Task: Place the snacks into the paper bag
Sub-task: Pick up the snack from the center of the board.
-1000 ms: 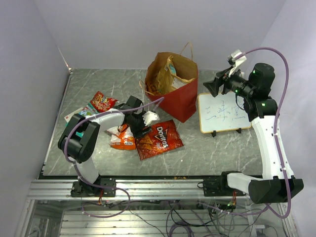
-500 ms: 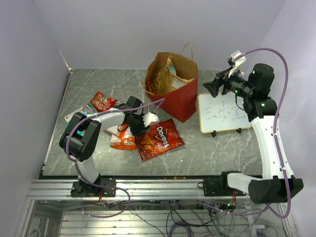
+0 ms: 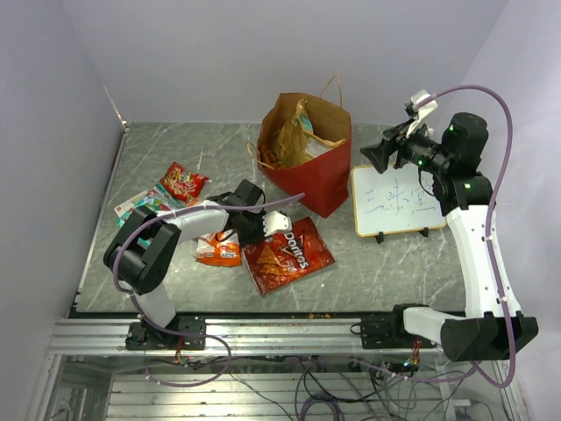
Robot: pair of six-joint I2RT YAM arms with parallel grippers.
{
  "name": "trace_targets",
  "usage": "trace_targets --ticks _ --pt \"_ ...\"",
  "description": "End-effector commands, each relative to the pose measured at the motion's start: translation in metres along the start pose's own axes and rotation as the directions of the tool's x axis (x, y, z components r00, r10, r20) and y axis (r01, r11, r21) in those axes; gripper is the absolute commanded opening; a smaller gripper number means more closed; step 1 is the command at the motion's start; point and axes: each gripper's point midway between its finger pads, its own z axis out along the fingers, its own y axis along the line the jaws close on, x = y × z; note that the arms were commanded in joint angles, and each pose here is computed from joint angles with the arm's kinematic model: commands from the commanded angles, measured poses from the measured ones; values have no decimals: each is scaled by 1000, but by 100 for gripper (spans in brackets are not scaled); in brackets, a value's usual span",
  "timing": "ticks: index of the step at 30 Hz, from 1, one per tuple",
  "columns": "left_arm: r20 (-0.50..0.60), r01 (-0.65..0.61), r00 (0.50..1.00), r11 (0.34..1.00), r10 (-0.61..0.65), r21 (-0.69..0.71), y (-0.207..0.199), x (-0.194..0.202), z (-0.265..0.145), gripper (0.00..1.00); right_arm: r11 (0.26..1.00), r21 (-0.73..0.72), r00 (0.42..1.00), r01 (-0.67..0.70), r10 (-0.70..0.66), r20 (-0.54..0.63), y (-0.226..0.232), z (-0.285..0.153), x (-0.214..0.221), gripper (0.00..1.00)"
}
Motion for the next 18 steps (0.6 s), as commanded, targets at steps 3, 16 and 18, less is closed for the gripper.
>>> trace_targets --ticks 3,16,18 --pt "22 -124 992 992 124 -31 -2 -21 -27 7 992 -118 999 42 -39 24 16 3 2 76" --pt "52 -349 933 929 357 -126 -1 -54 -84 7 886 -462 995 44 -80 -58 76 7 93 62" --pt "49 -364 927 923 372 -122 -4 -55 -86 7 861 -508 995 24 -72 -74 90 15 112 60"
